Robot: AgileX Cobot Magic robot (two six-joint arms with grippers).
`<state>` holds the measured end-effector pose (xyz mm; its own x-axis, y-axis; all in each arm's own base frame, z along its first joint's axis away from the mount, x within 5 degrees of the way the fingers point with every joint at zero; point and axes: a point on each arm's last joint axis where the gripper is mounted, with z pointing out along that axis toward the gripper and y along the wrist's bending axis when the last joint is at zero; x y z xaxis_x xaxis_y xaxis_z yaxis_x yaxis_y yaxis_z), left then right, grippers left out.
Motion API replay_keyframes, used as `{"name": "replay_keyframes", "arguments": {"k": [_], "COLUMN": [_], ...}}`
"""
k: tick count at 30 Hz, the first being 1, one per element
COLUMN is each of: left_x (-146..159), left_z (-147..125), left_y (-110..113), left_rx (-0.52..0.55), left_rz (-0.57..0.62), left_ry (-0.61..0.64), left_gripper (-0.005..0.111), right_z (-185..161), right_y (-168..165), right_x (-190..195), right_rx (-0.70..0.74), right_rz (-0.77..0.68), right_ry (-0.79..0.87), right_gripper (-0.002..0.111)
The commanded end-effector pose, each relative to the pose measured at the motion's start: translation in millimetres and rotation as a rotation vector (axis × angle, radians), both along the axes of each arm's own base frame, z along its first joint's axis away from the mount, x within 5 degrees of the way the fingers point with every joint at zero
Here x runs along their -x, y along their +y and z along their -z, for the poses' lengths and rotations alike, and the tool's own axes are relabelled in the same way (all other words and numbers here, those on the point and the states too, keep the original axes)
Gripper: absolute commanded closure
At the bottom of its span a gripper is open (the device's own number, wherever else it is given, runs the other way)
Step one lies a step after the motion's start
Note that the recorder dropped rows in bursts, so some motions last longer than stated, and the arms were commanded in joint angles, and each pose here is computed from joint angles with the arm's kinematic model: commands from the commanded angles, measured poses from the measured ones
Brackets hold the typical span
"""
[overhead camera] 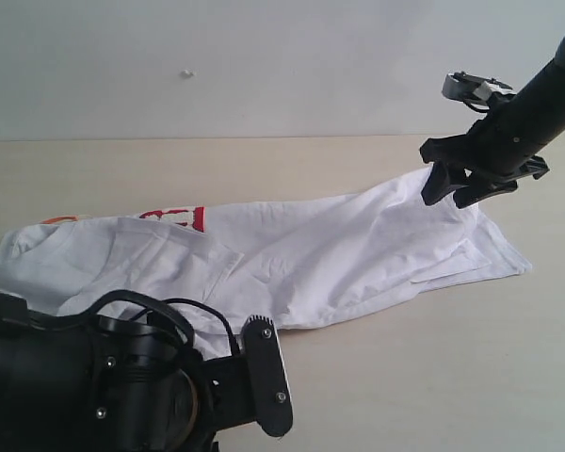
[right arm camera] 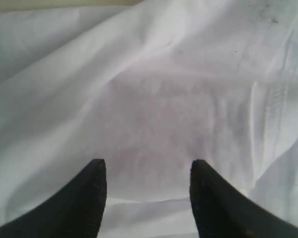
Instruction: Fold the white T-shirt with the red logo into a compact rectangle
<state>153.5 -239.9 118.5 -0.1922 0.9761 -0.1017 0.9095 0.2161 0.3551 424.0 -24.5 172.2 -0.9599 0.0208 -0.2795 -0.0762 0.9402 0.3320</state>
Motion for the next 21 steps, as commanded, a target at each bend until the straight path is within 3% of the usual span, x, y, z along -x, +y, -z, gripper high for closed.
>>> {"name": "replay_keyframes", "arguments": {"k": [1,6,13,18,21], "left_x": [-3.2,-18.8,-23.2,-17.6,-1.0], "left_z": [3.4,-18.9,-47.5,-58.8,-59.0], "left_y": [1.8,2.7,6.3,5.3,-4.3], "left_rx": [-0.05,-0.081,0.014,0.163,0.227], "left_rz": [0.036,-0.037,-0.059,-0.127,-0.052], "left_ry": [-0.024,-0.193,-0.249,-0.155,-0.024], "left_gripper": [0.057,0.073,0.073,0.073,0.073], "right_z": [-2.5,-2.6,-2.7,-2.7,-2.9], "right_y": [-1.1,-0.9,-0.8,-0.7,-1.1], "right_x": [-2.4,-2.3,-2.4,-2.6,-3.5], "right_rx": [0.003,0.0,-0.002,-0.003,0.001], "right_rz": [0.004,0.004,0.005,0.007,0.012], "right_ry": [-0.021,-0.02,-0.02,-0.022,-0.031], "right_gripper": [0.058,0.058,0.058,0.058,0.058]}}
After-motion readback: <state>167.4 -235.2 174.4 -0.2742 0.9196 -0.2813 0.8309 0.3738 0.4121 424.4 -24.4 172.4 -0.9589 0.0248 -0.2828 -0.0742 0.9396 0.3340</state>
